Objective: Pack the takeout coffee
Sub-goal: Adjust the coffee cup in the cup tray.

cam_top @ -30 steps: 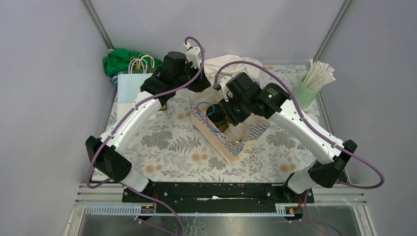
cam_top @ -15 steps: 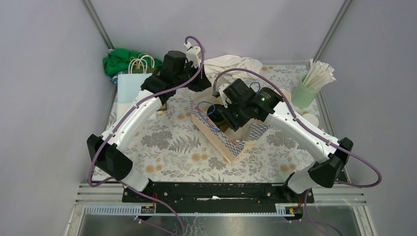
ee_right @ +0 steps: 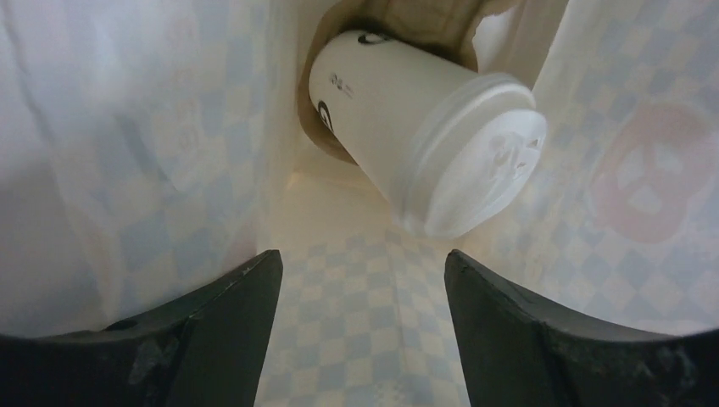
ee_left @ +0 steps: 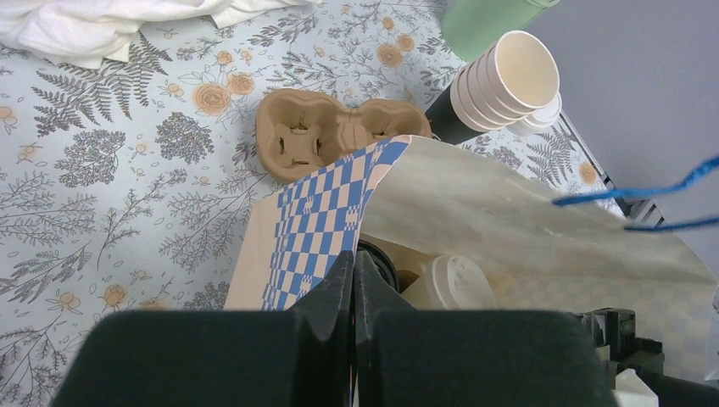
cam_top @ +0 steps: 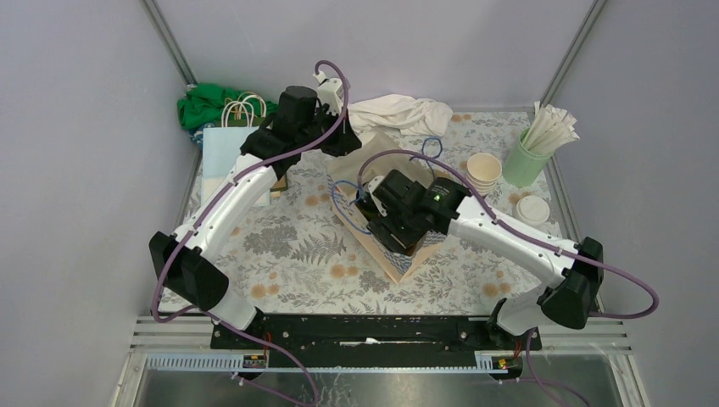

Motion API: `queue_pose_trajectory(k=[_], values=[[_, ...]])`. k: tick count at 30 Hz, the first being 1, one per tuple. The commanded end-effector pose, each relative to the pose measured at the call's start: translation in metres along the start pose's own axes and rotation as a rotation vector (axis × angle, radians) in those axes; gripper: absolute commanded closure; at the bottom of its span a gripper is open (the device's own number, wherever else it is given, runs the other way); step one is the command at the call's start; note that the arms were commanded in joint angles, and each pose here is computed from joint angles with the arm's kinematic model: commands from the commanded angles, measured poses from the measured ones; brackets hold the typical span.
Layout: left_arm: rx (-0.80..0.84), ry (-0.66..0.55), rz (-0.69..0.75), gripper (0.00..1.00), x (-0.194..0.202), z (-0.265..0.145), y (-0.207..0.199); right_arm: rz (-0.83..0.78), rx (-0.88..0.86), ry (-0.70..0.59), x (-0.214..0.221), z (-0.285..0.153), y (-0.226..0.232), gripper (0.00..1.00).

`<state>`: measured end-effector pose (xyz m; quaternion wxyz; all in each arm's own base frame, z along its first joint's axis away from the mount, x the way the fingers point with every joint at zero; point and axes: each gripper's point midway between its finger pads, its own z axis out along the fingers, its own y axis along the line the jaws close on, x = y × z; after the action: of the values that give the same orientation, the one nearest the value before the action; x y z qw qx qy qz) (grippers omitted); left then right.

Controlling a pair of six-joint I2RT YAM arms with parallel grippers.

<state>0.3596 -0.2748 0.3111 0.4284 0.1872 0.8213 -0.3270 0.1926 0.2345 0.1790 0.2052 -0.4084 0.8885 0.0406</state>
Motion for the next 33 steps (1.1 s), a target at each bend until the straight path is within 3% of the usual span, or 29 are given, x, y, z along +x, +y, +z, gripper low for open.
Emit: queue_pose_trajectory(k=[1,6,15,33], values=[[0.039,-0.129,0.022,1.0,-0.042,-0.013,-0.013,0.032,0.066,-0.046,0.008,-0.011,-0.008,0.2],[0.06,-0.131,0.015,1.0,-0.044,-0.015,-0.016,0.038,0.138,-0.068,0.007,-0.01,-0.02,0.12],[0.093,-0.116,0.014,1.0,-0.041,-0.014,-0.02,-0.038,0.197,-0.081,-0.017,0.01,-0.031,0.12],[0.094,-0.089,-0.003,1.0,-0.037,-0.007,-0.014,0.014,0.091,-0.044,-0.025,0.04,-0.032,0.35]])
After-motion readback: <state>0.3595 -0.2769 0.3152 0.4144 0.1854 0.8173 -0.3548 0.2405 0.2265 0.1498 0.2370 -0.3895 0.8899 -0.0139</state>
